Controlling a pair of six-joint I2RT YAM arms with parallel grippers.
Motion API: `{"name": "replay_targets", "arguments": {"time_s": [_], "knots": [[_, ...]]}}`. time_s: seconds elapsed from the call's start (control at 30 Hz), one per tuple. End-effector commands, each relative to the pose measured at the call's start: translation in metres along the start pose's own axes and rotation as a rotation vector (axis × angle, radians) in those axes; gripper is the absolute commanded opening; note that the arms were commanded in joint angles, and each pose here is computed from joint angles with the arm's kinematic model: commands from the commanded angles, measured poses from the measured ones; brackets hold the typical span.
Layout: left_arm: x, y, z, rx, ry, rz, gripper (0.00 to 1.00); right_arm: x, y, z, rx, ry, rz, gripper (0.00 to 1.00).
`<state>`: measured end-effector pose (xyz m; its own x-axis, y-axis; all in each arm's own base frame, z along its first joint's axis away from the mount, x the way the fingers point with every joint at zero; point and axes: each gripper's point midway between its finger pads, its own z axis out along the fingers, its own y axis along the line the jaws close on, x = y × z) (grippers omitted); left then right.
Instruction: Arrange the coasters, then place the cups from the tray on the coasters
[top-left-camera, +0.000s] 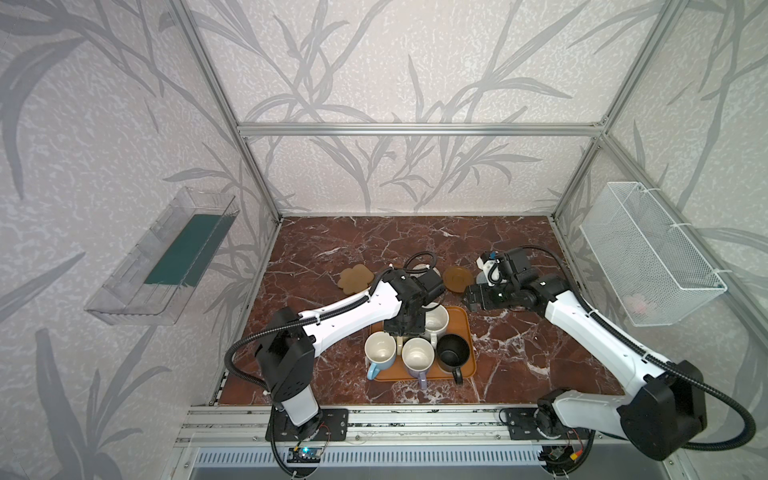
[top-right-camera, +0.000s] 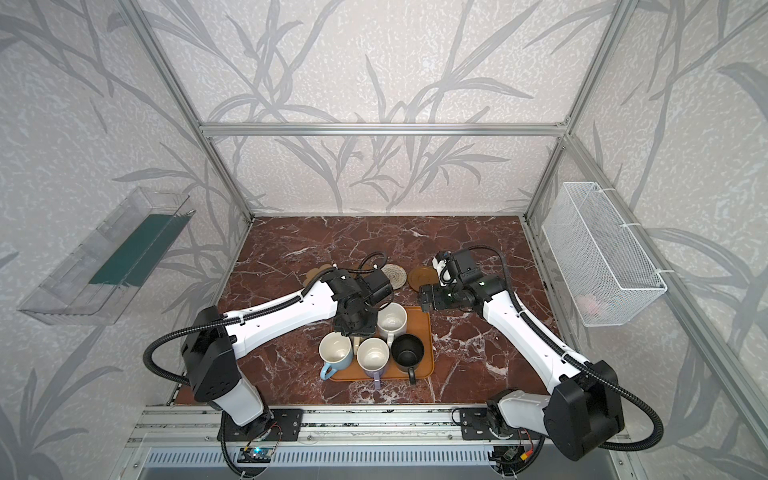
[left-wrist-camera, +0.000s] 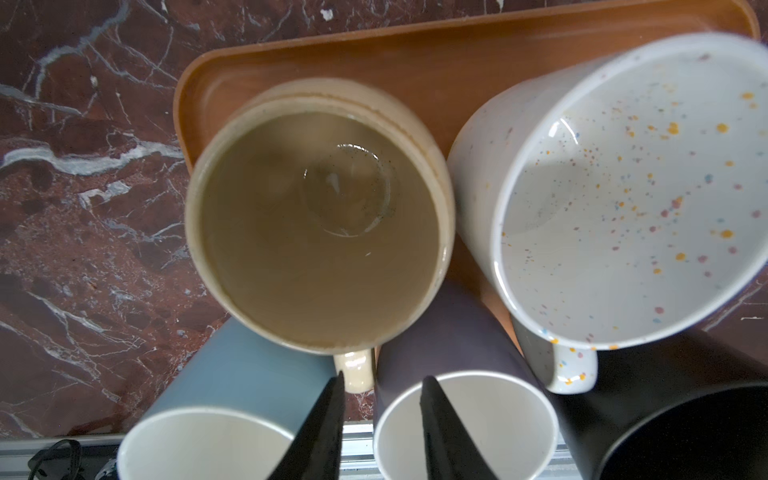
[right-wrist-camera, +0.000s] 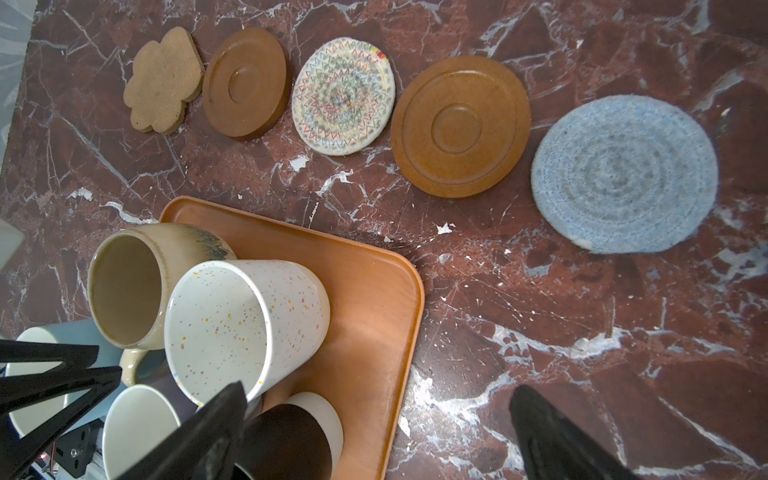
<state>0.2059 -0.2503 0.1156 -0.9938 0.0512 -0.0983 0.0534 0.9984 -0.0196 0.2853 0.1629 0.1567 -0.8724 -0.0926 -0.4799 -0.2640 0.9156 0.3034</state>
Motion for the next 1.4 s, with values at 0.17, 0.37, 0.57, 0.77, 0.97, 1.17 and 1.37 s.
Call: {"name": "replay_targets", "arguments": {"time_s": [0.17,0.37,0.57,0.77,0.97,1.17,1.37], "knots": [[0.004,0.017,0.014,-0.091,0.005,-0.005,0.32,-0.001,0.001,-0.006,0.003,-0.029,-0.016,0.98],[0.003,0.018,0.02,-0.103,0.0,-0.003,0.31,-0.003,0.001,-0.007,0.002,-0.034,-0.017,0.98],[0.0,0.022,0.027,-0.153,0.009,-0.002,0.29,-0.002,-0.001,-0.005,0.012,-0.031,-0.02,0.98],[-0.005,0.019,0.031,-0.148,0.0,-0.002,0.29,-0.001,-0.003,-0.002,0.019,-0.023,-0.02,0.98],[-0.009,0.02,0.033,-0.156,-0.007,-0.003,0.27,-0.002,-0.003,-0.002,0.02,-0.025,-0.018,0.98],[-0.012,0.019,0.037,-0.152,-0.009,-0.004,0.24,-0.003,0.0,-0.004,0.009,-0.032,-0.019,0.98],[-0.013,0.016,0.04,-0.136,-0.011,-0.011,0.24,-0.012,0.016,-0.019,-0.073,-0.1,-0.045,0.98]]}}
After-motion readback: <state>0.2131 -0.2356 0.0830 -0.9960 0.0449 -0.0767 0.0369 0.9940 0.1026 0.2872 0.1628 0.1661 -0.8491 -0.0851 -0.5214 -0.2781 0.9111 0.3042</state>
